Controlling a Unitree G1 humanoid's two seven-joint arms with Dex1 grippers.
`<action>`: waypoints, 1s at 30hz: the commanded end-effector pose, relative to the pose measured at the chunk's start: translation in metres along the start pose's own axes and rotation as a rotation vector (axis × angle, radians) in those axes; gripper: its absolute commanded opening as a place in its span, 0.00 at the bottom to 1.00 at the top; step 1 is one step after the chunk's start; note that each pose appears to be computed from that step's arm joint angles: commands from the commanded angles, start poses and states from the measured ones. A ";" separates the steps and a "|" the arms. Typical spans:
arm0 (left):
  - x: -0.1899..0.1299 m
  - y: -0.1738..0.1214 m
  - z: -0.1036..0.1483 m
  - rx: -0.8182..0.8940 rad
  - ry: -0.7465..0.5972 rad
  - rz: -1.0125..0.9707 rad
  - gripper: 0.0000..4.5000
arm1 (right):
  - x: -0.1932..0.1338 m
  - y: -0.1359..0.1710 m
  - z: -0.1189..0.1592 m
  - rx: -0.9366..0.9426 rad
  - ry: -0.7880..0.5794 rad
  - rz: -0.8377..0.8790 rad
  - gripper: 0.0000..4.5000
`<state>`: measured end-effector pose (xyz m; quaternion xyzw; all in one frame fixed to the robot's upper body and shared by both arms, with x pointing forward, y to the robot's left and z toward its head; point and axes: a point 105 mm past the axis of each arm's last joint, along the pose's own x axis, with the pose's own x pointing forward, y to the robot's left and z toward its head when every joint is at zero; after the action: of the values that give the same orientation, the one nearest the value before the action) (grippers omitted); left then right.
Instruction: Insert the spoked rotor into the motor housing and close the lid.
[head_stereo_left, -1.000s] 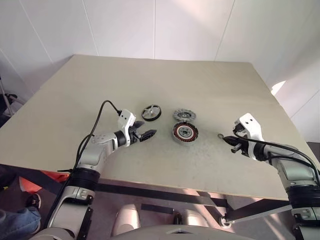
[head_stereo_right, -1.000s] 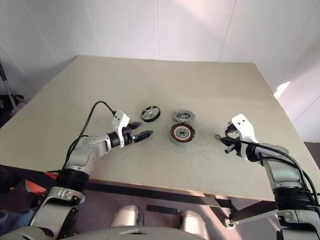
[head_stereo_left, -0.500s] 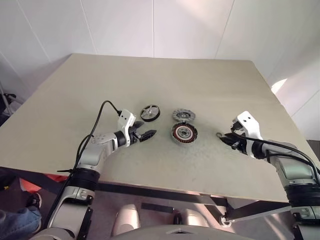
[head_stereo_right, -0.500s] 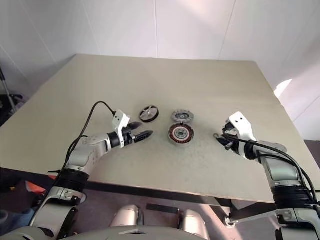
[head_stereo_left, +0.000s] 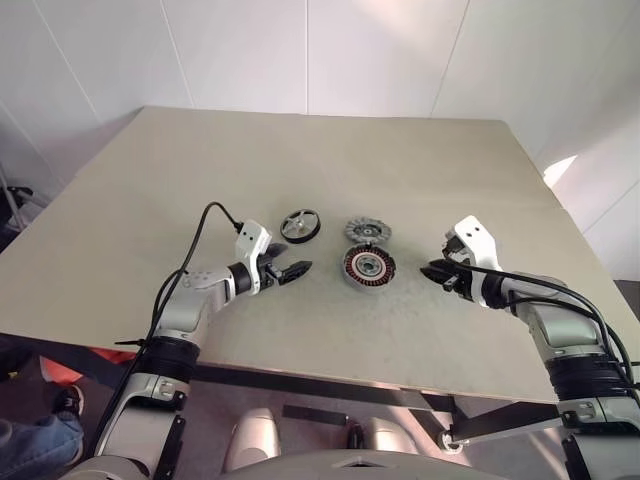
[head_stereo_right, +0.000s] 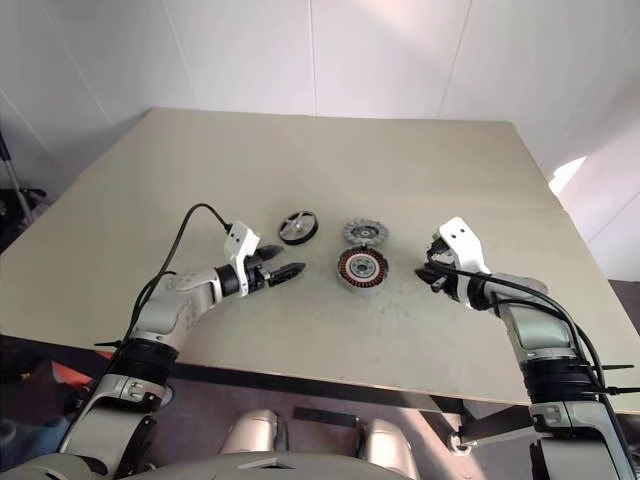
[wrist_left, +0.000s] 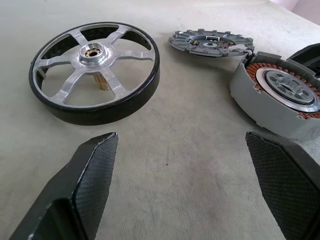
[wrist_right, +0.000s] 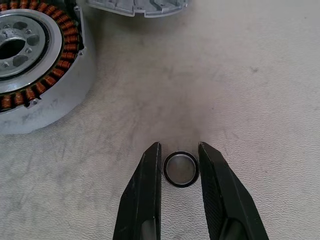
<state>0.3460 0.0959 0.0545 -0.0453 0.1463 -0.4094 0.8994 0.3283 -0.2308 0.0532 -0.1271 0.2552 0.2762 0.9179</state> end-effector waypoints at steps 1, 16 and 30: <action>-0.002 0.002 0.010 0.025 -0.030 0.008 0.96 | 0.003 0.001 0.001 -0.007 0.003 0.001 0.13; 0.000 0.001 0.009 0.023 -0.028 0.002 0.96 | -0.009 0.041 0.096 -0.109 -0.287 0.101 0.13; -0.005 0.004 0.009 0.025 -0.034 0.022 0.96 | 0.028 0.095 0.080 -0.111 -0.176 0.259 0.13</action>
<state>0.3456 0.0988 0.0505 -0.0458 0.1521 -0.4030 0.9013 0.3245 -0.1094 0.0876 -0.1096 0.1870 0.4166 0.8829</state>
